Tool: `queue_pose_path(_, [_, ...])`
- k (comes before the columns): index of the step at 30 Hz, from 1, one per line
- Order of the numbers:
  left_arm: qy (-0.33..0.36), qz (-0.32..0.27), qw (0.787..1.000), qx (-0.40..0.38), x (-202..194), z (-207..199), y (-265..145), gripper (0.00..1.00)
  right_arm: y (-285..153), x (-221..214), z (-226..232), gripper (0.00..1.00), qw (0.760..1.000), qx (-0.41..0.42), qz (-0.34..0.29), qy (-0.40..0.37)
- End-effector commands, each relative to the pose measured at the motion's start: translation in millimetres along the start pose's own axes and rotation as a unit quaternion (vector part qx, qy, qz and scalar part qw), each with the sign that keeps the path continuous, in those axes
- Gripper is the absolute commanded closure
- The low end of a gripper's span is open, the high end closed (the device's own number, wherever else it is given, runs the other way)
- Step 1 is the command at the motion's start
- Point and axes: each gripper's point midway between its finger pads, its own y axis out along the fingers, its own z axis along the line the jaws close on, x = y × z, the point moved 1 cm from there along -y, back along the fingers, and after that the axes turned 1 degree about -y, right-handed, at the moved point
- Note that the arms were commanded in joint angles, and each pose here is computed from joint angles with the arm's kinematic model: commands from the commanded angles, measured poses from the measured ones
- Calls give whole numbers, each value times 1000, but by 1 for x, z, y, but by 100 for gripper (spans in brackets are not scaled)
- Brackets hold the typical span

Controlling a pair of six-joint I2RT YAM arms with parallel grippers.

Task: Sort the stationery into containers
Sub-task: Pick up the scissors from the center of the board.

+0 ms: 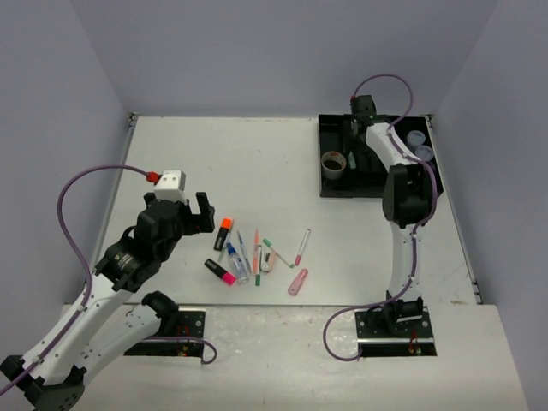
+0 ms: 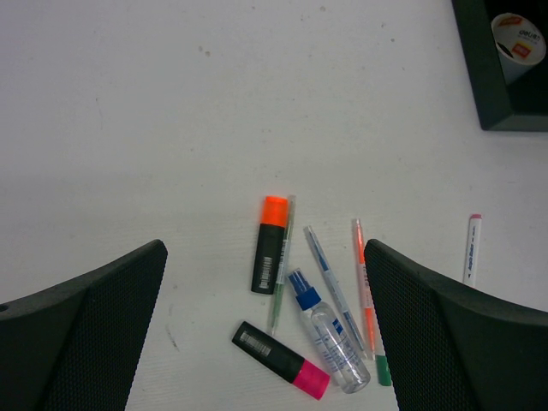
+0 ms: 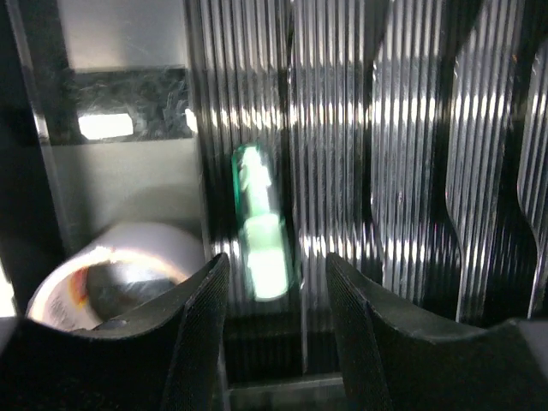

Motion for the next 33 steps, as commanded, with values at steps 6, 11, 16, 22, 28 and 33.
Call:
queue_pose_path(6, [9, -14, 1000, -6, 7, -3, 2, 0, -183, -43, 66, 41, 988, 84, -104, 73])
queue_pose_path(11, [13, -7, 1000, -13, 5, -6, 3, 0, -233, -138, 112, 41, 981, 143, -94, 86])
queue_pose_path(16, [13, -6, 1000, -15, 5, -7, 4, 0, -251, -233, 129, 34, 977, 164, -46, 131])
queue_pose_path(22, [11, -11, 1000, -17, 6, -7, 2, 0, -268, -295, 122, 17, 967, 178, -10, 183])
queue_pose_path(28, [9, -15, 1000, -19, 8, -7, 0, 0, -265, -334, 143, 12, 972, 165, 56, 155])
queue_pose_path(33, [8, -21, 999, -25, 9, -8, -3, 0, -263, -348, 153, 14, 984, 105, 68, 126])
